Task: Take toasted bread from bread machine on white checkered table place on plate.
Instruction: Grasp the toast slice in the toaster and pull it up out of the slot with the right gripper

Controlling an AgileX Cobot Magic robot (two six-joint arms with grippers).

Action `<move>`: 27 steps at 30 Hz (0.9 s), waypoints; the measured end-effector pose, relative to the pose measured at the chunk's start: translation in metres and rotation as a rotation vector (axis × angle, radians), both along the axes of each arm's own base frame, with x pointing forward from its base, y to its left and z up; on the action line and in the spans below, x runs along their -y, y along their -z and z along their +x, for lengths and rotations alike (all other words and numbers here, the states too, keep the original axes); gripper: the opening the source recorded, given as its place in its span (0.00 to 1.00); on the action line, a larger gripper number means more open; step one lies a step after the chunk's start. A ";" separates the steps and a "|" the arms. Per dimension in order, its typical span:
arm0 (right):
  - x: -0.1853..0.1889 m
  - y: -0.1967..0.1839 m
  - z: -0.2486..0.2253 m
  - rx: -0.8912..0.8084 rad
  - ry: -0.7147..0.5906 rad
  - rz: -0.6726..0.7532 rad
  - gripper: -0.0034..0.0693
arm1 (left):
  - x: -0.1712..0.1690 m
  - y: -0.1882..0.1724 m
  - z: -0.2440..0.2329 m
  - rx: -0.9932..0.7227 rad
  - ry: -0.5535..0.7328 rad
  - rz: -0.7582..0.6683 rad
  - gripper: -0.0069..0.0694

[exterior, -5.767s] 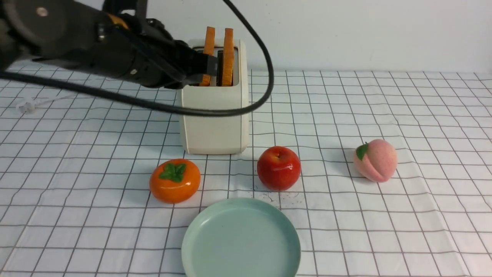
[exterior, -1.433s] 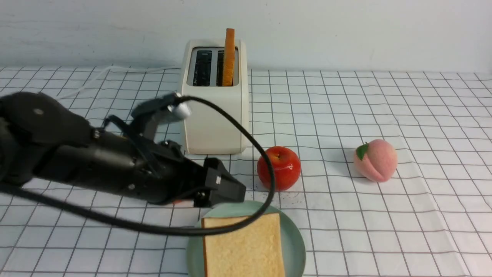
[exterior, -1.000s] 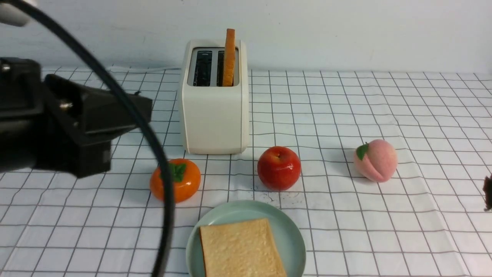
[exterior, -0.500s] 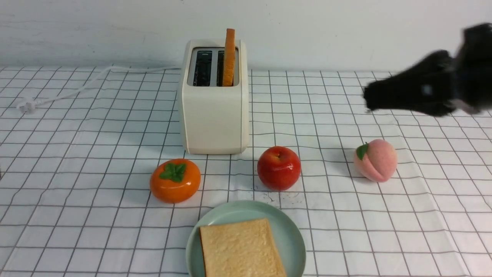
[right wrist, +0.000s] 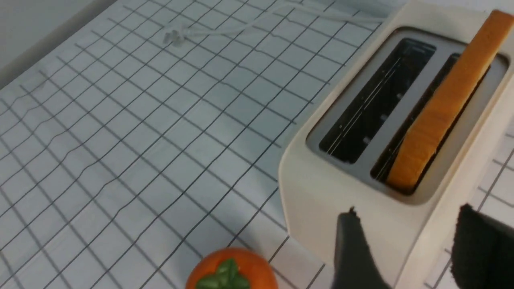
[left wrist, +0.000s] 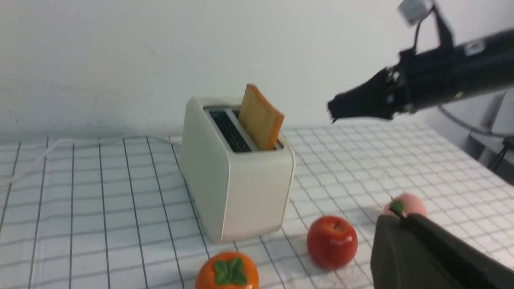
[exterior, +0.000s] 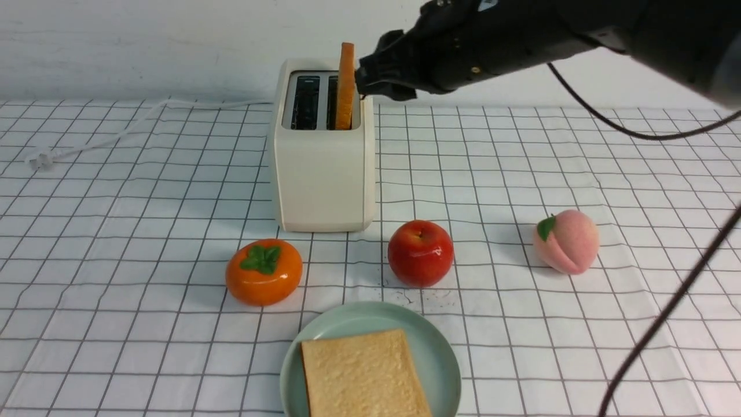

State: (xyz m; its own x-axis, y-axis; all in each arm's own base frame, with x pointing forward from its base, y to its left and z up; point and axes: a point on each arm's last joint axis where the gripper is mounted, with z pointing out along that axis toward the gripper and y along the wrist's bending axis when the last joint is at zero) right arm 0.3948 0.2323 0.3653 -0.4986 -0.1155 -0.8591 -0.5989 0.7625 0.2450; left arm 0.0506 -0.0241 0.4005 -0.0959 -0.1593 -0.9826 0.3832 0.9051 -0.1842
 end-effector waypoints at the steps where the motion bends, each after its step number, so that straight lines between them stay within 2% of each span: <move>1: -0.003 0.002 0.006 0.010 0.010 0.008 0.59 | 0.000 -0.002 0.000 0.024 -0.003 -0.011 0.07; 3: -0.009 0.014 0.022 0.025 0.038 0.022 0.67 | -0.001 -0.006 0.000 0.059 -0.006 -0.027 0.07; 7: -0.017 0.032 0.045 0.067 0.082 0.047 0.72 | -0.001 -0.009 0.000 0.087 -0.010 -0.038 0.07; 16: -0.025 0.066 0.073 0.117 0.155 0.068 0.72 | -0.001 -0.009 0.000 0.094 -0.010 -0.040 0.07; 22: -0.027 0.083 0.080 0.114 0.171 0.067 0.58 | -0.001 -0.009 0.000 0.096 -0.011 -0.040 0.07; 27: -0.028 0.081 0.080 0.125 0.176 0.076 0.33 | -0.001 -0.008 0.000 0.084 -0.009 -0.035 0.07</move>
State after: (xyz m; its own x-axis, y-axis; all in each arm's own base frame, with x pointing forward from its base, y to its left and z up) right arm 0.4751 0.2605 0.2846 -0.3948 0.0316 -0.9182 -0.4872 0.8401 0.2385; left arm 0.0508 -0.0233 0.4088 -0.0120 -0.1943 -0.9809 0.3904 0.9022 -0.1834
